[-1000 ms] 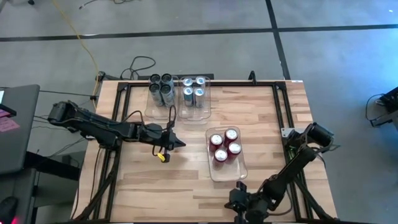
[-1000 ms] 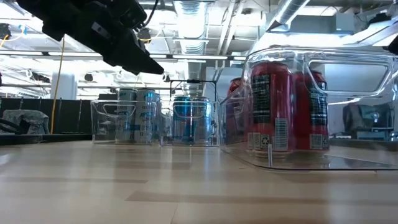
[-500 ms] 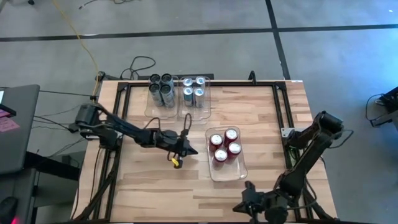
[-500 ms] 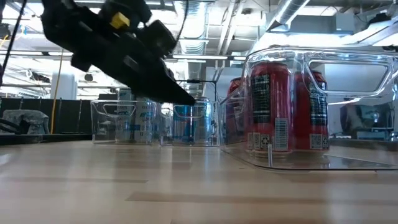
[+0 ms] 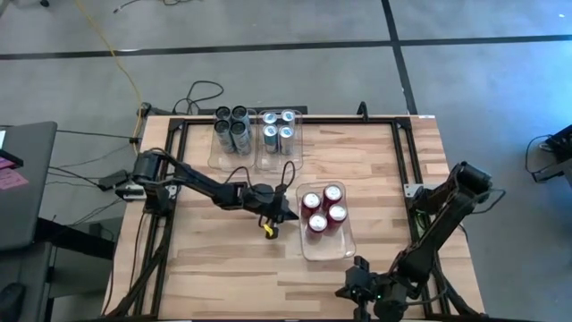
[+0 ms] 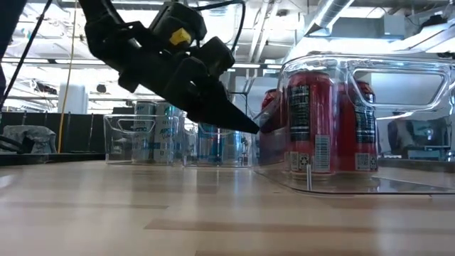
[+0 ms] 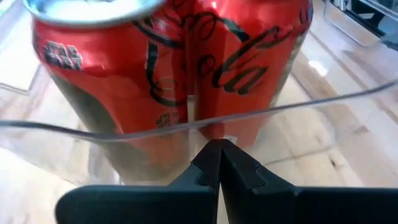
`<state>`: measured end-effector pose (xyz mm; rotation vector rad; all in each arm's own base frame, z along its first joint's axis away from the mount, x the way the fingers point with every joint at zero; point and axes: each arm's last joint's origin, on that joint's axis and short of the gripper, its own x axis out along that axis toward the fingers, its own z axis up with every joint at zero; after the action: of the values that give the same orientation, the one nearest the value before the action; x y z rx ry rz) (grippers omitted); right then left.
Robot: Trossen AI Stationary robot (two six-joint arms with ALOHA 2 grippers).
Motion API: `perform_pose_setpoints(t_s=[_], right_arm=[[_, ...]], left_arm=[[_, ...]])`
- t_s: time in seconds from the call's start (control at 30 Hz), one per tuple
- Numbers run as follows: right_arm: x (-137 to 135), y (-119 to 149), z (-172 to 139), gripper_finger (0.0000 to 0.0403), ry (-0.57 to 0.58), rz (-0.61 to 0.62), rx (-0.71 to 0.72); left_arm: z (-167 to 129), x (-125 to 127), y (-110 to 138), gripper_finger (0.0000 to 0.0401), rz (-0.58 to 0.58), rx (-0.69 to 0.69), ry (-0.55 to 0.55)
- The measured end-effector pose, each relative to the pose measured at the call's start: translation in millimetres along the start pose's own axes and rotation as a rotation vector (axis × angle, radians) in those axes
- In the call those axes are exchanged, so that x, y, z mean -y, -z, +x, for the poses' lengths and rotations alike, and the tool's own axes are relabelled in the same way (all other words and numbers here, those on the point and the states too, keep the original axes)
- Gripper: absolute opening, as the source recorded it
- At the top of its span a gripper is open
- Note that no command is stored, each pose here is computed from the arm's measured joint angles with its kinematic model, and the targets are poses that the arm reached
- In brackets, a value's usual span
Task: Sort soda cans
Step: Move the bottom transparent bin from the bottom to the top right
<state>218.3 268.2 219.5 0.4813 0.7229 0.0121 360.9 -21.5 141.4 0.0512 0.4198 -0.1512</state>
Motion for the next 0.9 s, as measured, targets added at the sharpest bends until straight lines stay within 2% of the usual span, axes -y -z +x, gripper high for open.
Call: perform_pose_setpoints(t_s=[0.37, 0.53, 0.73, 0.9], right_arm=[[14.0, -9.5, 7.4, 0.0, 0.09, 0.018, -0.01], [20.0, -10.8, 10.4, 0.0, 0.118, 0.016, -0.014], [35.2, -7.7, 12.9, 0.0, 0.219, 0.019, -0.053], [45.9, -11.4, 14.9, 0.0, 0.294, 0.011, -0.073]], left_arm=[[1.6, -23.2, -21.0, 0.0, 0.004, 0.077, -0.065], [2.0, -21.9, -16.1, 0.0, -0.002, 0.029, -0.058], [0.2, -19.7, -7.4, 0.0, -0.034, -0.075, -0.023], [-8.8, -14.9, -14.5, 0.0, -0.041, -0.088, 0.05]])
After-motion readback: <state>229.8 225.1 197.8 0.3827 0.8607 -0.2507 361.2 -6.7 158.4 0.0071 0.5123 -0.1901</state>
